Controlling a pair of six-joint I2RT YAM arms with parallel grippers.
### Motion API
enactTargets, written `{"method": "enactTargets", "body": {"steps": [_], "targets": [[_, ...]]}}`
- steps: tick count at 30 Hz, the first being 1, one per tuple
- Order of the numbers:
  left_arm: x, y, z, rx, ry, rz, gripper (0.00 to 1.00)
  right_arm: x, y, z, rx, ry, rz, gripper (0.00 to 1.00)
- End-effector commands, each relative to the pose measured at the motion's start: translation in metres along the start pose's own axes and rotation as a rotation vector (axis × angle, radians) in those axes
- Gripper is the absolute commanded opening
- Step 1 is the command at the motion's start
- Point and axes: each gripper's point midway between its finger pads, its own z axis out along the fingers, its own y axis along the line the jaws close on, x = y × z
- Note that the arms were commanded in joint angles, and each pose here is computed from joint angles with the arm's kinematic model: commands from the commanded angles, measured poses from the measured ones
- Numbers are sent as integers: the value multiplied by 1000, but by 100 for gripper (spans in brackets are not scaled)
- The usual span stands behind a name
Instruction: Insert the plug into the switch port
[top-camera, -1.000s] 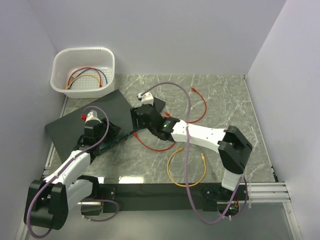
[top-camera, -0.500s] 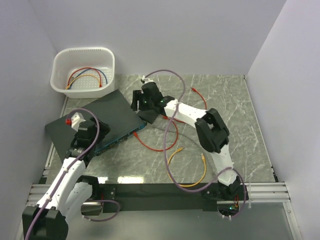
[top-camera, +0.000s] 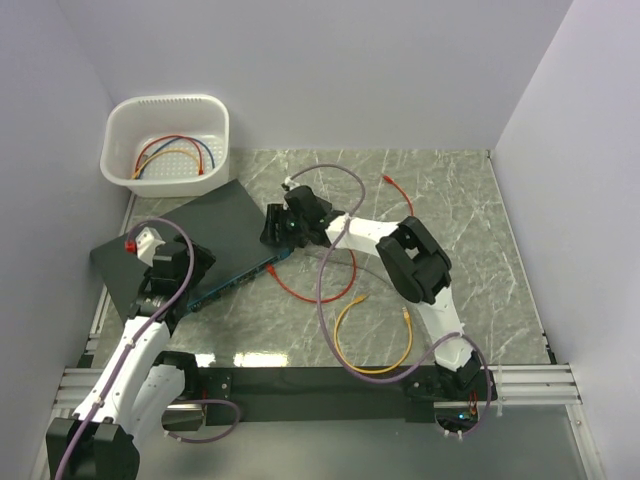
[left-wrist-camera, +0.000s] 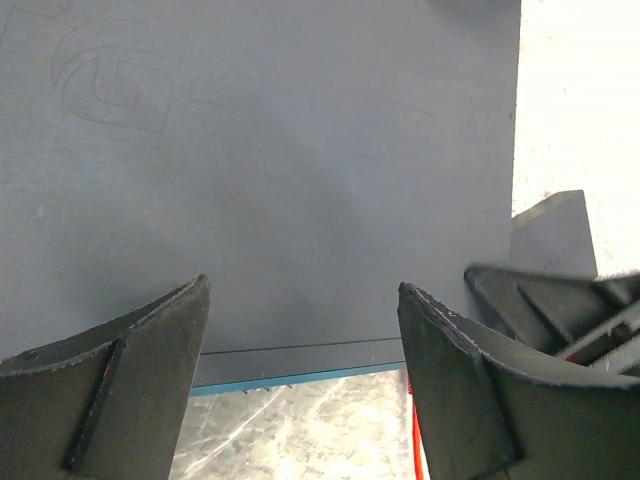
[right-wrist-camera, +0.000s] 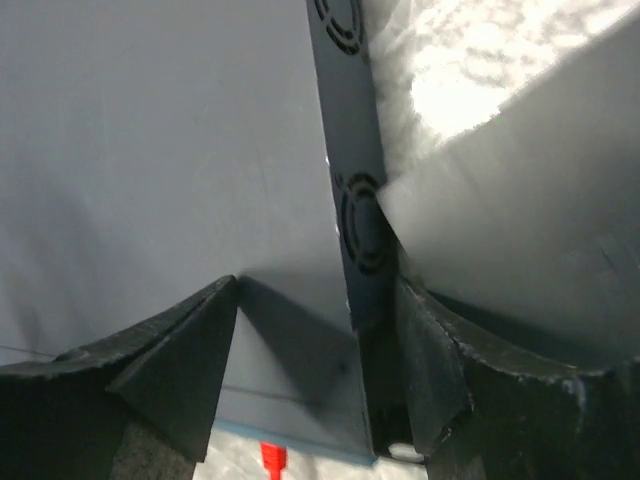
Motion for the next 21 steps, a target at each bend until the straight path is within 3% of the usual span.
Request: {"method": "enactTargets", "body": {"steps": [1,8,16,21], "targets": [[-4,-10,1,46,-12,-15,81,20,36,-29,-54,0,-5,69],[3,-10,4,63,3,-15,81,64,44,-46,-24,35,-51,68],[3,-10,5,70,1,-10,80,78,62,-68,-10,32,-85,67],[9,-14,8,94,22,-7,80,65,42,-83,137,-39,-139,67]]}}
